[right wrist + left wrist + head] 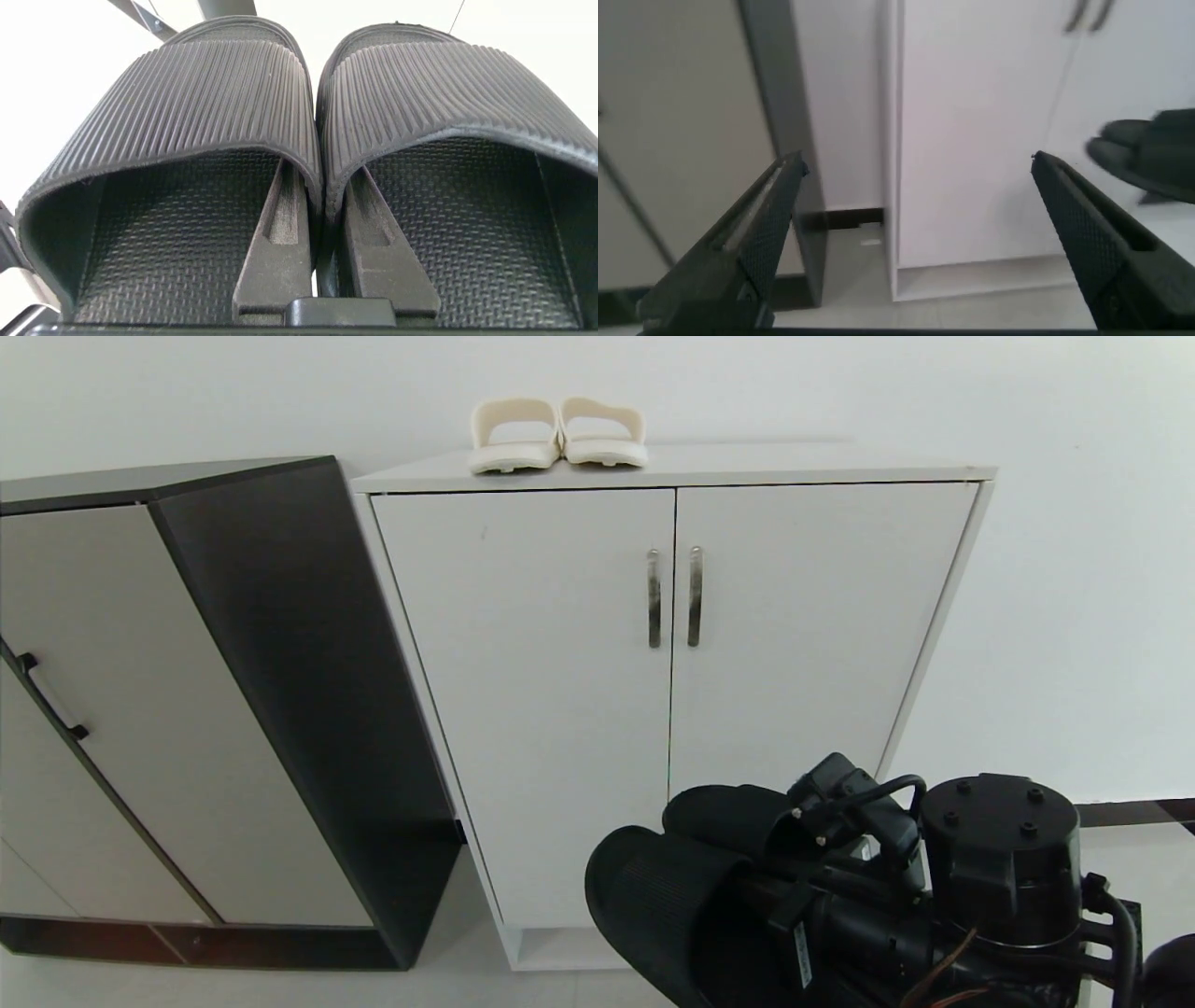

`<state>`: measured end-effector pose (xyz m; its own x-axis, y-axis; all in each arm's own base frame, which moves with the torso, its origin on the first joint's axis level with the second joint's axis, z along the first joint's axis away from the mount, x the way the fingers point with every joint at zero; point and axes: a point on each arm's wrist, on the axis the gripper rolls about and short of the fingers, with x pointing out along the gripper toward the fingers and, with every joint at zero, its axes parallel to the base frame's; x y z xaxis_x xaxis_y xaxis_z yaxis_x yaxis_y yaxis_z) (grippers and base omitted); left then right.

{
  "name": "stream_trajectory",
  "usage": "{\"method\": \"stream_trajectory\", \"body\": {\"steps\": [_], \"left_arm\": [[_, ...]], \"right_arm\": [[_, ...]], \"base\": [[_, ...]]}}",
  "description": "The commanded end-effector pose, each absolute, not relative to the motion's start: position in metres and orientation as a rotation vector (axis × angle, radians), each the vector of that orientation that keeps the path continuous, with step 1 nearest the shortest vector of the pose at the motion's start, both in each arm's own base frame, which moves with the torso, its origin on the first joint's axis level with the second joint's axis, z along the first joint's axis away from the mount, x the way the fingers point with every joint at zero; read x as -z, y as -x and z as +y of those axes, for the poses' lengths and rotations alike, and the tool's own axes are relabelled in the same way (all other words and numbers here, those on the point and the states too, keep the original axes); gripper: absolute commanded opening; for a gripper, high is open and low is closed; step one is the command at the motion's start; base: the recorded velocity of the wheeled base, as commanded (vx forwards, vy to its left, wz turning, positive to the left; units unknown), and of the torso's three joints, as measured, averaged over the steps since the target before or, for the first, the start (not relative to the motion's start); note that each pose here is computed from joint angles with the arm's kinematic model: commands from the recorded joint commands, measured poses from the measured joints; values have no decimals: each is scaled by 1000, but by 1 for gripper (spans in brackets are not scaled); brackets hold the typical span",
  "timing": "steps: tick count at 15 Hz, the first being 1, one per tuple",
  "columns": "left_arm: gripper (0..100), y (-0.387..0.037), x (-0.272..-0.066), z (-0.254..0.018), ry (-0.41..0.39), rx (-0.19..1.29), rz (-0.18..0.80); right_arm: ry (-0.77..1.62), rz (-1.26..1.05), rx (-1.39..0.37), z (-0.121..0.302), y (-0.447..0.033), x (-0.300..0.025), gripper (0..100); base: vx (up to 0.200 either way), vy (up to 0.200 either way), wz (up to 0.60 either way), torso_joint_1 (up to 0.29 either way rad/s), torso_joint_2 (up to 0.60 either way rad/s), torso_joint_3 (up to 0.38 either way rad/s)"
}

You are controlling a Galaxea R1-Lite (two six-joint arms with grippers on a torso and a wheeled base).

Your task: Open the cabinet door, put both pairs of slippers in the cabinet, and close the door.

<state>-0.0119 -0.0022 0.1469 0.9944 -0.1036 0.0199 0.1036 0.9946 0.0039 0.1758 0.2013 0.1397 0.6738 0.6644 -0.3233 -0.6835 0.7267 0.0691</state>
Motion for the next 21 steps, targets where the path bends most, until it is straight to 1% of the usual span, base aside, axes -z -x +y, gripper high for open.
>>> {"method": "stream_trajectory", "body": {"steps": [1, 4, 5, 7, 9, 12, 15, 16, 17, 19, 21], "left_arm": [[100, -37, -175, -6, 0, 268, 123], [100, -80, -201, -10, 11, 408, 140], [100, -101, -214, -17, 8, 477, 149], [100, -130, -231, -40, 1, 622, 169], [100, -154, -245, -65, 0, 735, 181], [100, -184, -265, -106, 36, 865, 191], [100, -213, -276, -144, 53, 946, 196], [100, -223, -279, -163, 76, 982, 206], [100, -225, -281, -173, 80, 1015, 204], [100, -234, -284, -193, 85, 1112, 203], [100, -260, -279, -214, 90, 1122, 214]], "right_arm": [[60, 341, -758, 202, -176, -139, 0], [62, 338, -756, 202, -176, -139, 0], [62, 337, -758, 202, -175, -140, 0], [62, 342, -760, 202, -176, -139, 0], [60, 348, -759, 201, -177, -137, 0], [55, 370, -766, 197, -182, -133, 0], [43, 376, -792, 192, -185, -131, 0], [42, 375, -792, 193, -186, -129, 0], [43, 371, -791, 194, -187, -129, 0], [44, 372, -792, 194, -187, -128, 0], [51, 385, -793, 192, -185, -125, 0]], "base": [[0, 0, 0, 0, 0, 0], [0, 0, 0, 0, 0, 0], [0, 0, 0, 0, 0, 0], [0, 0, 0, 0, 0, 0], [0, 0, 0, 0, 0, 0], [0, 0, 0, 0, 0, 0], [0, 0, 0, 0, 0, 0], [0, 0, 0, 0, 0, 0], [0, 0, 0, 0, 0, 0], [0, 0, 0, 0, 0, 0], [0, 0, 0, 0, 0, 0]]}}
